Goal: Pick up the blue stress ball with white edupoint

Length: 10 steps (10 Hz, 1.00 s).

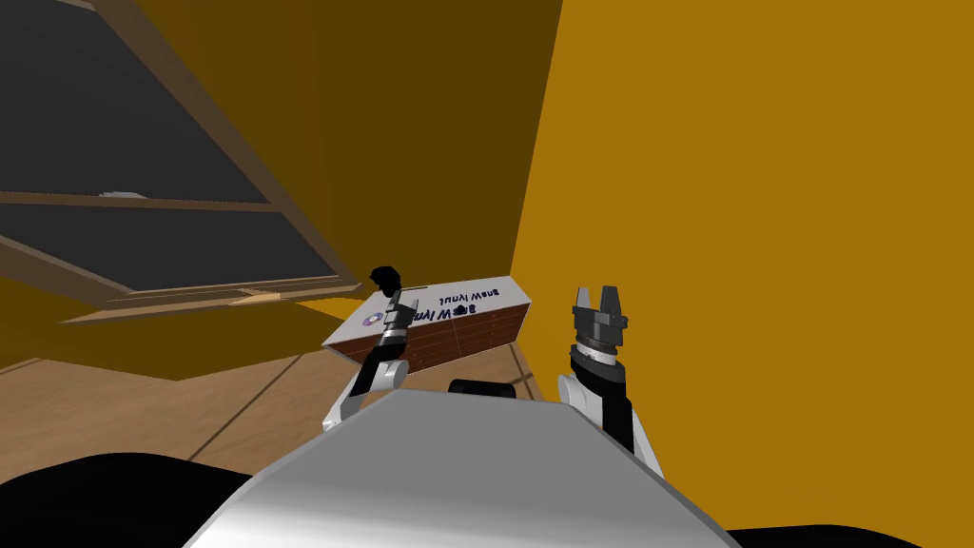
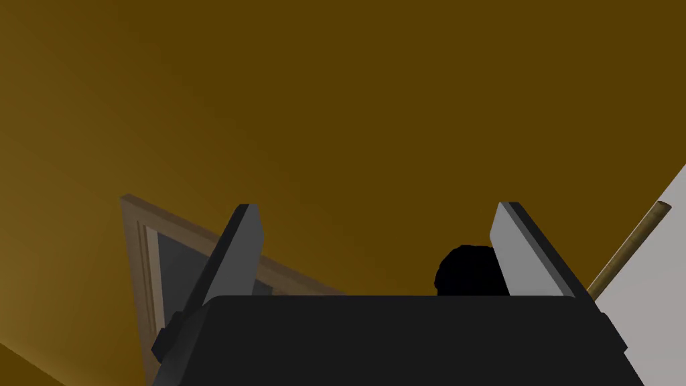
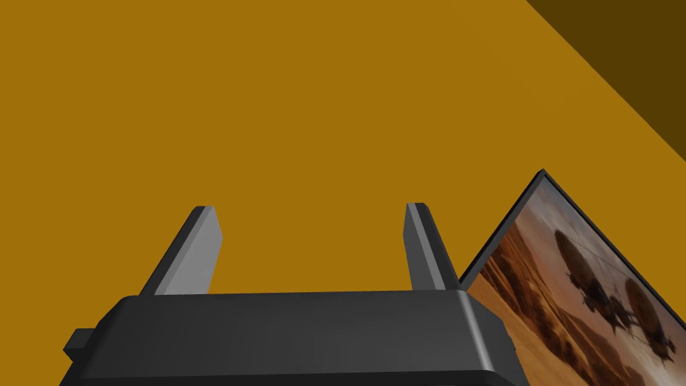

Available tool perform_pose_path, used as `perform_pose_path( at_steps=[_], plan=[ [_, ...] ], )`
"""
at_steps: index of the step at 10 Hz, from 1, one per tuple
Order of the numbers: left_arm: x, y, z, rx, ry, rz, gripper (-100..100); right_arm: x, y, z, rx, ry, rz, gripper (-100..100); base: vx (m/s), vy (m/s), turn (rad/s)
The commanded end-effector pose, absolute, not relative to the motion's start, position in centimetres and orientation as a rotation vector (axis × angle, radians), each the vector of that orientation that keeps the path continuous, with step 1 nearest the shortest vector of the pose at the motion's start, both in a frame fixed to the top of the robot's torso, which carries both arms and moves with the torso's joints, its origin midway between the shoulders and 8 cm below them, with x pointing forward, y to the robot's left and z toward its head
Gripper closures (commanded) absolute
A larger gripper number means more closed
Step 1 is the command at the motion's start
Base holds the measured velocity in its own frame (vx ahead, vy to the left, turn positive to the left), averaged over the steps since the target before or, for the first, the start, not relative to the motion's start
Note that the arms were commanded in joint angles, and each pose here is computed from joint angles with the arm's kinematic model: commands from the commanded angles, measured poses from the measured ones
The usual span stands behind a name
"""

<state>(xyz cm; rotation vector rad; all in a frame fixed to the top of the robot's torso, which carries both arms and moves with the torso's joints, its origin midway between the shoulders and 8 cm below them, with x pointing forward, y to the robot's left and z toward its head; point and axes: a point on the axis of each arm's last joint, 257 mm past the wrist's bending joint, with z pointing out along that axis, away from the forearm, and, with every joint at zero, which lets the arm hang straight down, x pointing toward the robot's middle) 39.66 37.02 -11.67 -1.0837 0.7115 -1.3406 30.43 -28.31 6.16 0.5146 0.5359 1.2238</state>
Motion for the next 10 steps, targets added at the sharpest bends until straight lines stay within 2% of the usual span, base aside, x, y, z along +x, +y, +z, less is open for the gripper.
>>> perform_pose_path(
  at_steps=[1,7,10],
  plan=[
    [40.1,37.8,-13.4,-1.139,0.714,-1.335,-100,30.4,-28.3,6.2,0.515,0.536,1.224,0,-0.019,-0.046,0.037],
    [41.0,39.5,-19.6,-1.344,0.725,-1.323,-100,30.4,-28.3,6.2,0.515,0.536,1.224,0,0.007,-0.065,0.037],
    [41.2,39.7,-24.8,-1.513,0.741,-1.312,-100,30.4,-28.3,6.2,0.515,0.536,1.224,0,0.096,-0.097,0.074]
  ],
)
